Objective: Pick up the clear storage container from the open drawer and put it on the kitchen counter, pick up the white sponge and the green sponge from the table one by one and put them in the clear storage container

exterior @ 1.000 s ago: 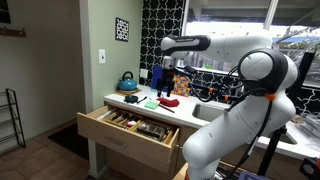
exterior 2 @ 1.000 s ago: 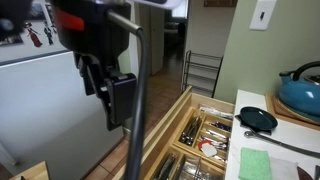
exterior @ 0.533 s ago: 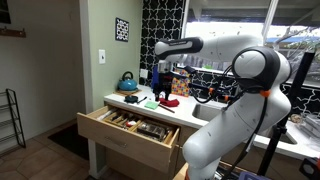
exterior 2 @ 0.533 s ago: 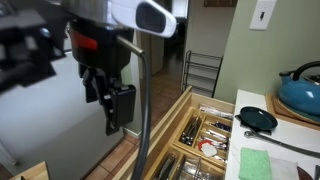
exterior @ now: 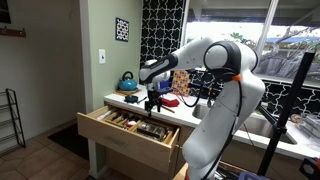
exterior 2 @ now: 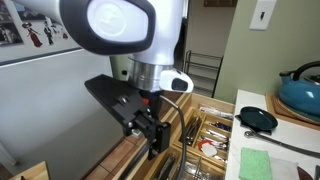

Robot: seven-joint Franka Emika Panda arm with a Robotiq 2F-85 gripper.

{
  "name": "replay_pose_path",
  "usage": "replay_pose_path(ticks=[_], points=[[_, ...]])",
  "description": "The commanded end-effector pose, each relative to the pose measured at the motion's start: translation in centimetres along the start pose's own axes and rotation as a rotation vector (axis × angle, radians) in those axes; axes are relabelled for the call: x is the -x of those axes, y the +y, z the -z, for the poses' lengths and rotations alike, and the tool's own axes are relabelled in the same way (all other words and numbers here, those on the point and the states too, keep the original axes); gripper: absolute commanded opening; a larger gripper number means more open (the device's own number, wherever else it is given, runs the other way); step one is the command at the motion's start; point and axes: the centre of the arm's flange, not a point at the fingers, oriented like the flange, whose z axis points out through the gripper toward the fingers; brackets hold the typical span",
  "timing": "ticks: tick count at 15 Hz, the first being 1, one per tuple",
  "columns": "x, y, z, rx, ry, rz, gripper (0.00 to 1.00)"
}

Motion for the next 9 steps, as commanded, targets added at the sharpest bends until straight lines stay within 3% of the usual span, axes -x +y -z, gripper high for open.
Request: replay_pose_path(ticks=[1,6,9], points=[[-0.4,0.3,-0.8,-0.001,-0.012,-0.002,1.00],[-0.5,0.0,0.0,0.005,0.005,0.003,1.00],[-1.7,1.5,-1.4,0.008,-0.010,0.035,1.00]])
